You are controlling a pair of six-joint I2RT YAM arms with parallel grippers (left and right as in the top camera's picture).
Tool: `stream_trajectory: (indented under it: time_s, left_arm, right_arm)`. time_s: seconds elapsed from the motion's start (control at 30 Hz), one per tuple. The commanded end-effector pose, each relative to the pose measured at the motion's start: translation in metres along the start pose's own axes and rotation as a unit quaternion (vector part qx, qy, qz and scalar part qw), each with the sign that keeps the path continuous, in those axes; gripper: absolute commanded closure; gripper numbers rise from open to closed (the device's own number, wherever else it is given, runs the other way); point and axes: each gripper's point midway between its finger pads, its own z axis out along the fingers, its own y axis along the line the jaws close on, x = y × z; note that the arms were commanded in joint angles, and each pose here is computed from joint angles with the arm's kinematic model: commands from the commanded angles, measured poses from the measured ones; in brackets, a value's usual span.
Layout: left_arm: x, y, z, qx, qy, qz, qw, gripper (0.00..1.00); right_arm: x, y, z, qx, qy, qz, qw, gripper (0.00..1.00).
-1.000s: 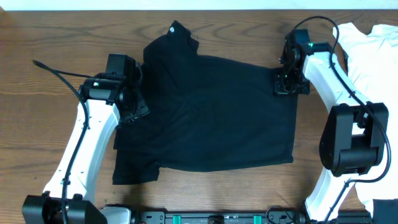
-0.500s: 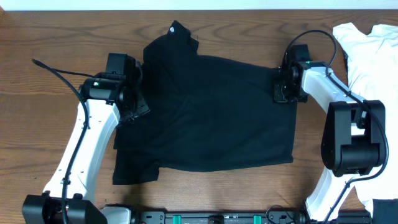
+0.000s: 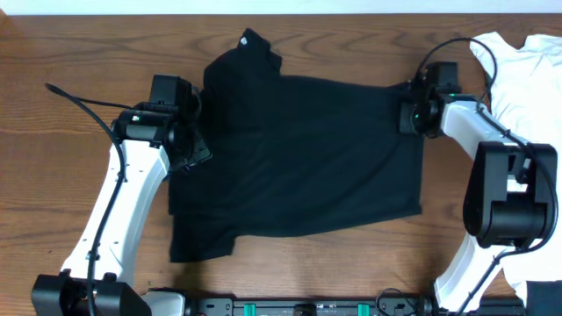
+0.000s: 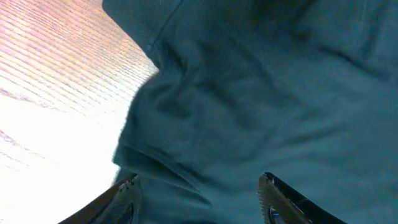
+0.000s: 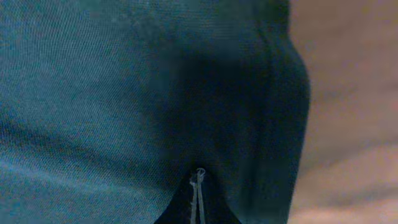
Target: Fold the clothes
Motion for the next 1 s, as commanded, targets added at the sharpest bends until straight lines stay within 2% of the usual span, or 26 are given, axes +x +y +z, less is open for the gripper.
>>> stream_trajectory:
  time_s: [0.0,0.03,0.17,0.4,0.5,0.57,0.7,0.87,0.97]
  left_arm:
    - [-0.002,0.002,0.001,-0.007,-0.003,0.004,1.000,0.37]
    - [-0.002,0.002,0.001,-0.006,-0.004,0.005,1.000,0.37]
    - [-0.006,0.000,0.001,-0.002,-0.011,0.004,1.000,0.24]
    - [-0.006,-0.001,-0.005,0.004,-0.018,0.018,1.000,0.22]
    - [-0.008,-0.004,-0.019,0.024,-0.035,0.017,0.999,0.21]
    - [-0.007,-0.002,-0.032,0.032,-0.048,0.015,0.998,0.21]
    - [0.002,0.006,-0.057,0.042,-0.066,0.012,0.997,0.20]
    - [0.017,0.018,-0.072,0.041,-0.063,0.004,0.997,0.17]
    - [0.018,0.019,-0.070,0.036,-0.060,0.004,0.998,0.16]
  right_arm:
    - [0.053,-0.042,0.048,0.043,0.076,-0.003,0.996,0.99]
    - [0.050,-0.046,0.050,0.048,0.071,-0.003,0.996,0.99]
    - [0.026,-0.058,0.046,0.061,0.033,0.004,0.998,0.99]
    - [-0.025,-0.044,0.009,0.033,0.011,0.002,0.999,0.98]
    - [-0.044,-0.032,-0.020,0.007,0.010,0.004,1.000,0.84]
    - [-0.049,-0.030,-0.043,0.004,0.018,0.026,0.999,0.79]
    - [-0.037,-0.030,-0.095,0.009,0.056,0.085,0.995,0.70]
    - [0.005,-0.035,-0.138,0.043,0.112,0.166,0.979,0.70]
    - [0.029,-0.032,-0.145,0.050,0.138,0.188,0.971,0.71]
